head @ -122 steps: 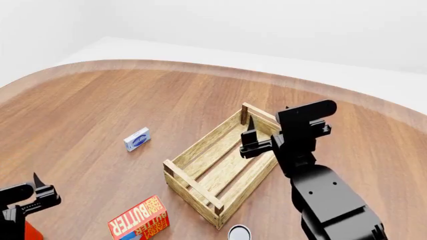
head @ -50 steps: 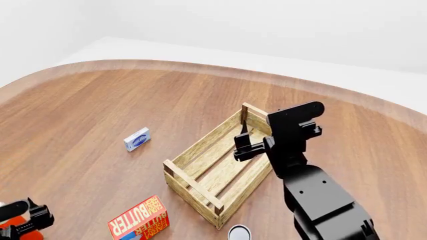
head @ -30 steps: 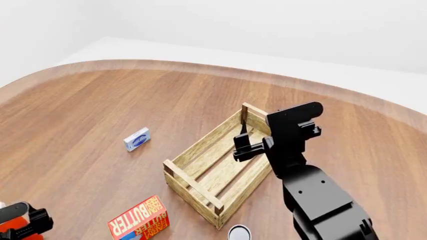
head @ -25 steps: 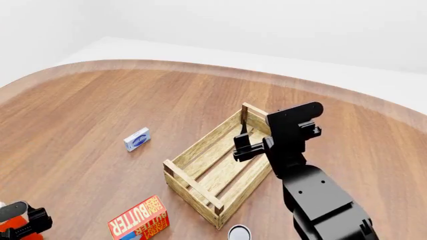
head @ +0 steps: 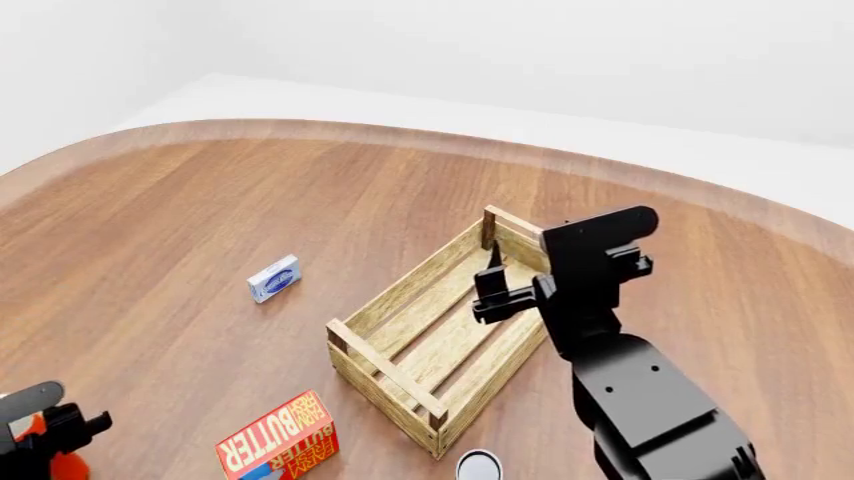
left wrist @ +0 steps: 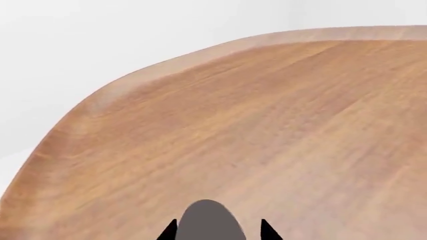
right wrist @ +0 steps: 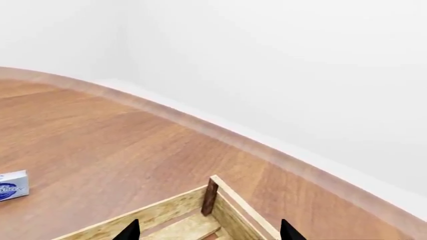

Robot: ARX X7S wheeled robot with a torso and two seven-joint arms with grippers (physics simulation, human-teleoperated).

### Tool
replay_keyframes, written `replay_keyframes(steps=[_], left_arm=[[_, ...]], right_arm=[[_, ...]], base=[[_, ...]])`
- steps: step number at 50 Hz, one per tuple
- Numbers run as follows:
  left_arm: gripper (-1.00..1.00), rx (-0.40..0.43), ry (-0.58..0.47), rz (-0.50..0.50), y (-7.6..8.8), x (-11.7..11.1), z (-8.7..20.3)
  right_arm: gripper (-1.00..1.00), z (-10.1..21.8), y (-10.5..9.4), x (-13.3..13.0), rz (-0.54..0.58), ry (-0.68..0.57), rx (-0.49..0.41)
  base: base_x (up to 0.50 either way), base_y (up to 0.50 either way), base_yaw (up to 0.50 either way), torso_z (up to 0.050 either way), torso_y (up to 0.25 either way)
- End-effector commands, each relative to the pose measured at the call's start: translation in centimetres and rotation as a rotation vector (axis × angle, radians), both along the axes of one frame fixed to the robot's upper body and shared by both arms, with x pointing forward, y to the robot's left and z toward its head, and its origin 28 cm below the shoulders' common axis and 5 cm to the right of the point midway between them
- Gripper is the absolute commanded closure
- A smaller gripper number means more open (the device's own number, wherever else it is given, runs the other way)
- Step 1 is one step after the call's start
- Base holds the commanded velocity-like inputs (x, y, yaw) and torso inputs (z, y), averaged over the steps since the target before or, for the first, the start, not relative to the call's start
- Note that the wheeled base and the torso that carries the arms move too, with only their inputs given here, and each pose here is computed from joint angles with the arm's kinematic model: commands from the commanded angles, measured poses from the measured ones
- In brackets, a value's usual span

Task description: Pick up the ketchup, and put it in the wooden tray.

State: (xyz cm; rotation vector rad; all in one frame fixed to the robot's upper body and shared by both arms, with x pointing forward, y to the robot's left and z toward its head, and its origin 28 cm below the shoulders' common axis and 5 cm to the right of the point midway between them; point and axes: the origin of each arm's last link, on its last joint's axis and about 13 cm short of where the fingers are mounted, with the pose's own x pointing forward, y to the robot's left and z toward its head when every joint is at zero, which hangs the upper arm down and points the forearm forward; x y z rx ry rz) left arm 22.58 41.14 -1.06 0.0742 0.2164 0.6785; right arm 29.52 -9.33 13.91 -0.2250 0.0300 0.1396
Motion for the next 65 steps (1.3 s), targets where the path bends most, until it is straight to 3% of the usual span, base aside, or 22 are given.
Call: replay_keyframes(steps=[1,12,17,25,33,45,55,65], left_arm=[[1.0,-0.016,-0.014,-0.017,-0.2,0.5,0.1],[1.0,-0.007,-0.054,-0.063,-0.7,1.2,1.9],[1.0,0.022,-0.101,-0.109,-1.2,2.2,4.2],[1.0,0.093,-0.188,-0.231,-3.3,6.3,10.1],[1.0,0.153,-0.204,-0.422,-7.1,10.7,14.7],[1.0,0.108,-0.239,-0.677,-14.3,16.4,18.7],[1.0,0.08,-0.255,-0.814,-19.4,19.1,20.5],[1.0,0.056,-0.233,-0.935,-24.4,20.4,20.3]], right_arm=[[-1.0,0.0,-0.1,-0.1,-0.009,-0.003,0.005],[-1.0,0.1,-0.2,-0.2,-0.016,-0.013,0.014],[-1.0,0.3,-0.5,-0.5,-0.021,-0.023,0.024],[-1.0,1.1,-1.3,-1.0,-0.041,-0.052,0.05],[-1.0,2.0,-2.3,-1.2,-0.058,-0.077,0.068],[-1.0,2.4,-4.5,-1.9,-0.126,-0.095,0.093],[-1.0,2.1,-6.3,-3.5,-0.18,-0.101,0.107],[-1.0,1.3,-7.7,-5.0,-0.215,-0.108,0.129]], base=[[0.0,0.0,0.0,0.0,0.0],[0.0,0.0,0.0,0.0,0.001],[0.0,0.0,0.0,0.0,0.0],[0.0,0.0,0.0,0.0,0.0],[0.0,0.0,0.0,0.0,0.0],[0.0,0.0,0.0,0.0,0.001],[0.0,0.0,0.0,0.0,0.0],[0.0,0.0,0.0,0.0,0.001]])
